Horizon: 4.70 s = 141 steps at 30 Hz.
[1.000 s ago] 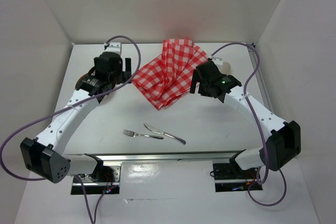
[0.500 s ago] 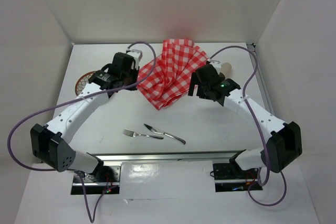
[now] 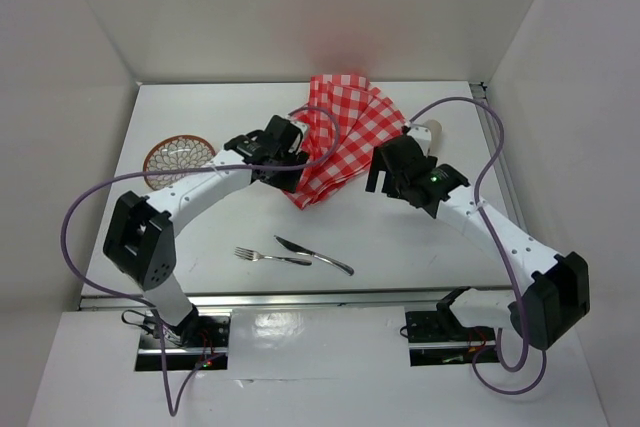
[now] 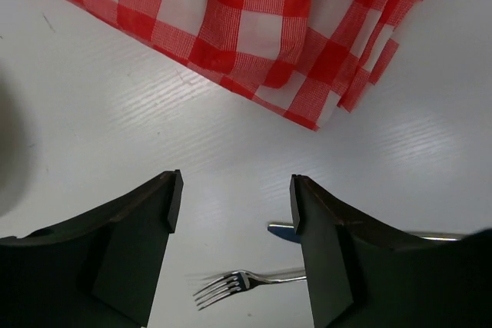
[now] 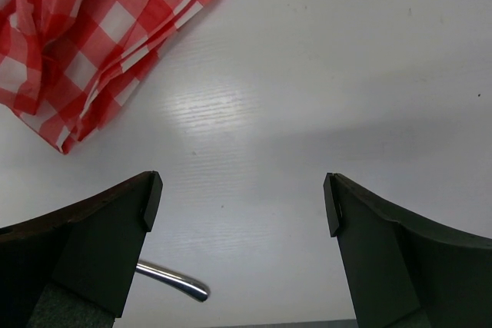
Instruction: Set the dinner table for one person
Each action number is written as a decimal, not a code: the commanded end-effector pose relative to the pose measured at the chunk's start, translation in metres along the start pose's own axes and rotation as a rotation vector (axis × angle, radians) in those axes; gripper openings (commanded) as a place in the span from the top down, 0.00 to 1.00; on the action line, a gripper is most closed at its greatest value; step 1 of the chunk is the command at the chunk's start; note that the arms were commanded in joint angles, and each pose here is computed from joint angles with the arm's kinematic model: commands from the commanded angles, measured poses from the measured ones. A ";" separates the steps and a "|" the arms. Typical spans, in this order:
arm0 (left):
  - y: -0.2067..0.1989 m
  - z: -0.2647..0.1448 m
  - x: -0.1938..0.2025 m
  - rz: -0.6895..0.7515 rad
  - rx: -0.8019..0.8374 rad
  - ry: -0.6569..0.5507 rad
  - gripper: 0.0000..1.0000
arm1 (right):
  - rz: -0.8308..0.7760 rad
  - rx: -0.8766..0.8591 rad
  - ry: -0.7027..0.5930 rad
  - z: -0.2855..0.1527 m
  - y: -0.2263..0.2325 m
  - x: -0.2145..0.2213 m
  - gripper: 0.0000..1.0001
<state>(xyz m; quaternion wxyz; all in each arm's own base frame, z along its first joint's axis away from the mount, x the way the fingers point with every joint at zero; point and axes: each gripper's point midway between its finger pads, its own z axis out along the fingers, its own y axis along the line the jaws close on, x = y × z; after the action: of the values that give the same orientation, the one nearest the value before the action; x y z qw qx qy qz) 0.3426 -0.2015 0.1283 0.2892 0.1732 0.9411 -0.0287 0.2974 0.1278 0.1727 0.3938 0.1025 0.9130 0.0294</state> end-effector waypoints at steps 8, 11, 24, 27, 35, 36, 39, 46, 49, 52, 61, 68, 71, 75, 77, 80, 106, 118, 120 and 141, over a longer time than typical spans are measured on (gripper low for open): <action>0.004 0.008 -0.053 -0.269 0.154 -0.076 0.22 | -0.015 -0.023 0.035 0.003 -0.001 0.018 0.00; -0.001 0.025 -0.048 -0.364 0.170 -0.015 0.19 | -0.023 -0.030 0.026 0.000 -0.002 0.016 0.00; -0.004 0.045 -0.032 -0.637 0.253 0.044 0.11 | -0.043 -0.016 0.015 -0.011 -0.011 0.013 0.00; -0.002 0.053 -0.030 -0.639 0.234 0.055 0.15 | -0.043 -0.016 0.015 -0.011 -0.011 0.013 0.00; -0.005 0.073 -0.037 -0.638 0.246 0.050 0.16 | -0.046 -0.003 0.017 -0.011 -0.013 0.014 0.00; -0.005 0.079 -0.034 -0.639 0.239 0.069 0.16 | -0.046 -0.003 0.017 -0.011 -0.013 0.014 0.00; -0.007 0.084 -0.028 -0.648 0.250 0.071 0.16 | -0.037 -0.003 0.017 -0.011 -0.013 0.014 0.00; -0.008 0.089 -0.041 -0.666 0.265 0.030 0.29 | -0.037 -0.019 0.028 -0.014 -0.012 0.016 0.00; -0.010 0.084 -0.052 -0.663 0.284 0.009 0.44 | -0.033 -0.040 0.033 -0.015 -0.007 0.016 0.00; -0.007 0.078 -0.062 -0.643 0.274 -0.006 0.78 | -0.037 -0.076 0.068 -0.014 -0.001 0.023 0.00; 0.004 -0.006 -0.118 -0.666 0.328 -0.199 1.00 | 0.260 -0.360 0.204 0.002 0.073 0.049 0.00; 0.024 -0.057 -0.145 -0.789 0.406 -0.325 1.00 | 0.462 -0.397 0.239 0.035 0.107 0.064 0.07; 0.028 -0.062 -0.151 -0.803 0.406 -0.337 1.00 | 0.501 -0.322 0.272 0.054 0.111 0.075 0.05; 0.034 -0.066 -0.150 -0.829 0.396 -0.348 1.00 | 0.514 -0.241 0.317 0.068 0.120 0.092 0.05; 0.038 -0.065 -0.150 -0.833 0.399 -0.354 1.00 | 0.517 -0.130 0.353 0.076 0.108 0.111 0.05; 0.040 -0.064 -0.145 -0.848 0.403 -0.340 1.00 | 0.512 -0.078 0.346 0.081 0.103 0.117 0.05; 0.214 -0.108 -0.178 -1.273 0.591 -0.575 1.00 | 0.419 -0.254 0.001 0.117 0.126 -0.101 1.00; 0.199 -0.072 -0.003 -1.362 0.270 -0.354 0.00 | 0.391 -0.178 0.132 0.110 0.053 0.006 1.00; 0.216 -0.092 -0.007 -1.297 0.173 -0.423 0.00 | 0.386 -0.166 0.135 0.112 0.047 0.008 1.00; 0.138 0.003 0.019 -0.876 0.153 -0.028 0.76 | 0.250 -0.188 0.173 0.114 -0.005 -0.006 0.56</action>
<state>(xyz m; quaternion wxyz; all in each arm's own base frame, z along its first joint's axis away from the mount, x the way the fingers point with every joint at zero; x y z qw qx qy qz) 0.3787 -0.0661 0.1332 0.2501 -0.2462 0.9003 -0.2573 0.3785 0.0987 0.0822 0.3078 0.2472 0.9061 0.1521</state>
